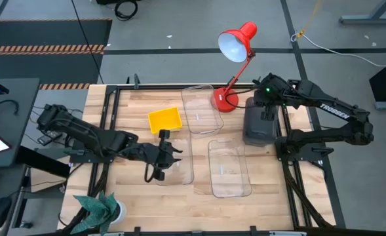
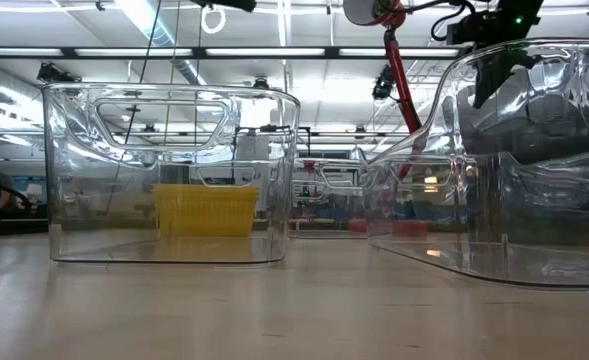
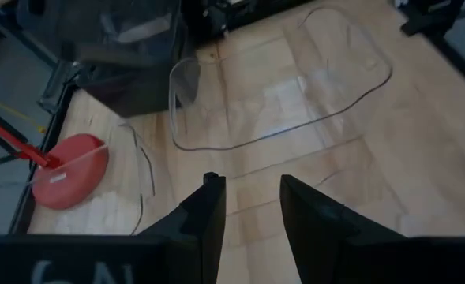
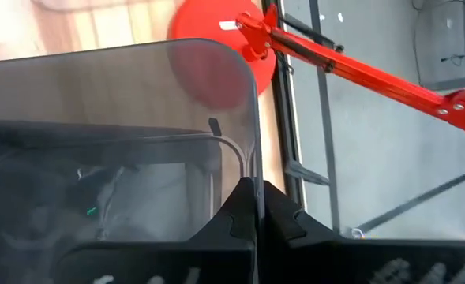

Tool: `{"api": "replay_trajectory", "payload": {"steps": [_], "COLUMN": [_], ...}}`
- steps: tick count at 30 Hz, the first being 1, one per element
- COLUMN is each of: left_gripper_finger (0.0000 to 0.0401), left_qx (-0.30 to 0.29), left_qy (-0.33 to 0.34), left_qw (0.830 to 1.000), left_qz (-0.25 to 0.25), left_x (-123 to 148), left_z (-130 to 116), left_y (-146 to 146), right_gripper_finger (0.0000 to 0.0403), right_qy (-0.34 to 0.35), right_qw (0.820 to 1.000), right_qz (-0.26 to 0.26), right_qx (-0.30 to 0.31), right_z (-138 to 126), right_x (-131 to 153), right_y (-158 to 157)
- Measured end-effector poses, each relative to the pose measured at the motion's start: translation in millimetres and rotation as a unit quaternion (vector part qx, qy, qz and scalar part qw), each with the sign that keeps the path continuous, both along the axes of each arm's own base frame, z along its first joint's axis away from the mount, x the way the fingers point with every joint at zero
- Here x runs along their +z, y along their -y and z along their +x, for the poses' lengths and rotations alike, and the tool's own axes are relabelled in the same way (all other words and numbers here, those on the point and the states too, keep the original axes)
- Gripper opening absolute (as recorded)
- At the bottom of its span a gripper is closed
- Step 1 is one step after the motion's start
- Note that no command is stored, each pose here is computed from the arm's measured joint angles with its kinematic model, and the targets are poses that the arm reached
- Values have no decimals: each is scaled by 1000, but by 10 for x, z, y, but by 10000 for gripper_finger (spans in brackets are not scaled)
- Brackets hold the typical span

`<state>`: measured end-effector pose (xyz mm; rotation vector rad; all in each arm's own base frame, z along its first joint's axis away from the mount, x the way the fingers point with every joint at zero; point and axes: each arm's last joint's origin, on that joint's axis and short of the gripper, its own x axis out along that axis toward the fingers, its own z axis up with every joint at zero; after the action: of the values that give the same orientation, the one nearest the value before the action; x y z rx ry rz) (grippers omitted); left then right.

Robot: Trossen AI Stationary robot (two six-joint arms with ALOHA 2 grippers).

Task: Stack baskets by color
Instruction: Stack the left black transparent bin on the top right black transparent bin

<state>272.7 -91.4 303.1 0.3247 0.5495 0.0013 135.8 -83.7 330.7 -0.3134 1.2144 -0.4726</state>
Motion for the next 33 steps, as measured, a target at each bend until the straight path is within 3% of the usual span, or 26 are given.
{"api": "replay_trajectory", "payload": {"steps": [8, 22, 33], "left_gripper_finger": [128, 128, 128], "left_qx": [7, 11, 25], "left_qy": [-8, -14, -9], "left_qw": [1000, 1000, 1000], "left_qz": [-8, -11, -17], "left_x": [19, 1, 6], "left_z": [-51, -47, -29], "left_y": [-15, -22, -64], "right_gripper_finger": [2, 10, 75], "right_qy": [64, 40, 75], "right_qw": [997, 994, 990], "right_qz": [31, 98, 116], "right_qx": [-2, -40, -14], "right_z": [-9, -32, 50], "right_x": [-34, -555, -759], "right_y": [-35, -65, -48]}}
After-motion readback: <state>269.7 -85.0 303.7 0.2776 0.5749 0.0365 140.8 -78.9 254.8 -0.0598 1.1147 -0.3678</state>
